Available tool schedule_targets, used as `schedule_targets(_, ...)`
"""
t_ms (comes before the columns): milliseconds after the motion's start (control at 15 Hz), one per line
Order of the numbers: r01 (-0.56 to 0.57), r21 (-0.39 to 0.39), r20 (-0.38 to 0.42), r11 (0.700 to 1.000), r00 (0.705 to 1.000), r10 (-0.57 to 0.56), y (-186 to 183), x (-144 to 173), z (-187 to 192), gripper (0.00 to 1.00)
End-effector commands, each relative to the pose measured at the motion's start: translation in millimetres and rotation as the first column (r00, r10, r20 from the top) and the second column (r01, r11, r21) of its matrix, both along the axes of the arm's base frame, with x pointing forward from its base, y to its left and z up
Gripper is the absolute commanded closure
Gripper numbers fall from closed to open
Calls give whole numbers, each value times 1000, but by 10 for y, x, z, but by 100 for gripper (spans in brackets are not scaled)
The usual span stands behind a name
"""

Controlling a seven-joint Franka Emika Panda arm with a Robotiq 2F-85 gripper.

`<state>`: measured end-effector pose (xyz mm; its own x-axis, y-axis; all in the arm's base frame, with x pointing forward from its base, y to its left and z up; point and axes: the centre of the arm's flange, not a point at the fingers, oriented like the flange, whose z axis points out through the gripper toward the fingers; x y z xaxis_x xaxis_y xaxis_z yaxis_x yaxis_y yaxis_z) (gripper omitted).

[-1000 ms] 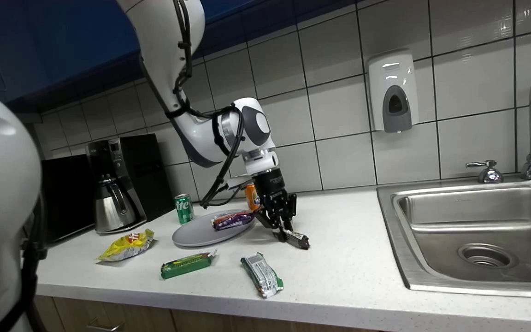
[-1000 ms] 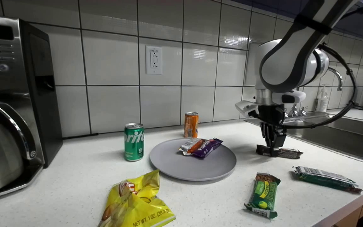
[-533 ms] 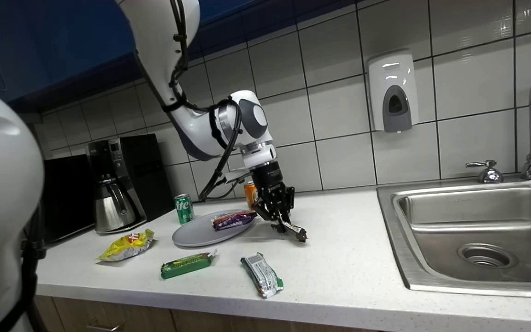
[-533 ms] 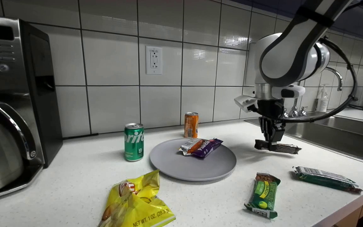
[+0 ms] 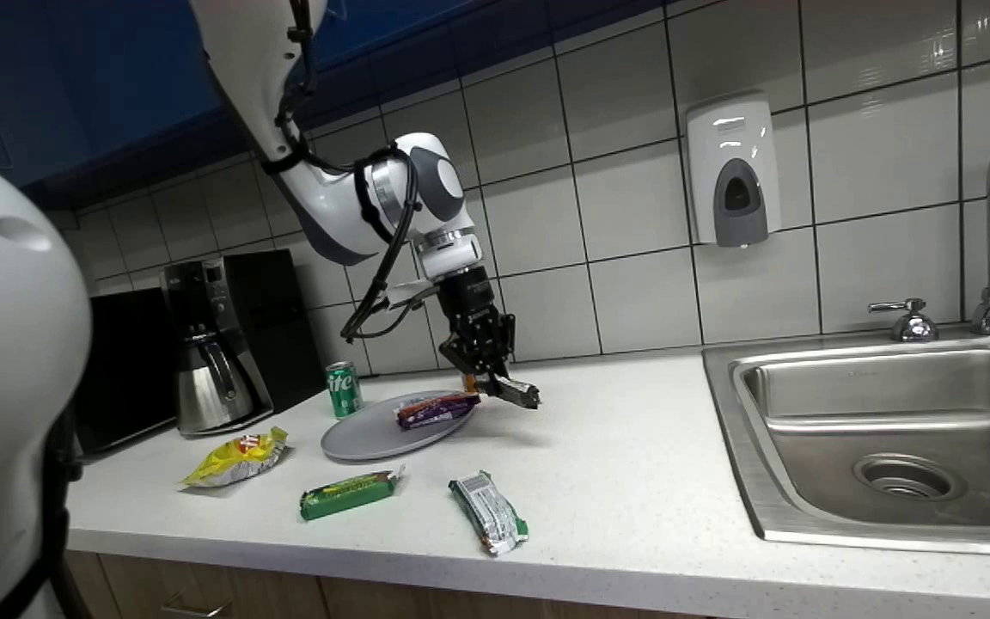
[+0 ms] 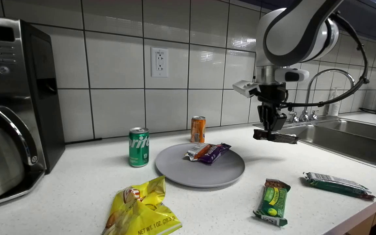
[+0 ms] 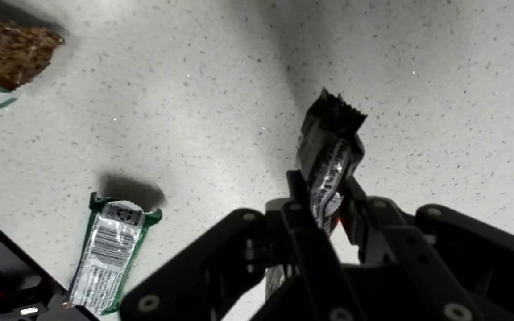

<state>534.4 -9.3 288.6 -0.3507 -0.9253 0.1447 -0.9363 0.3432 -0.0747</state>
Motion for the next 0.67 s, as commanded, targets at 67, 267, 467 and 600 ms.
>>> schedule_targets(67, -120, 2, -17, 993, 993, 120, 216, -2, 280, 94)
schedule_targets(267, -204, 6, -27, 979, 979, 204, 382, 10, 308, 95)
schedule_targets(467, -273, 11, -35, 962, 961, 273, 501, 59, 296, 95)
schedule_targets(600, -319, 14, -38, 948, 947, 319, 579, 88, 294, 95)
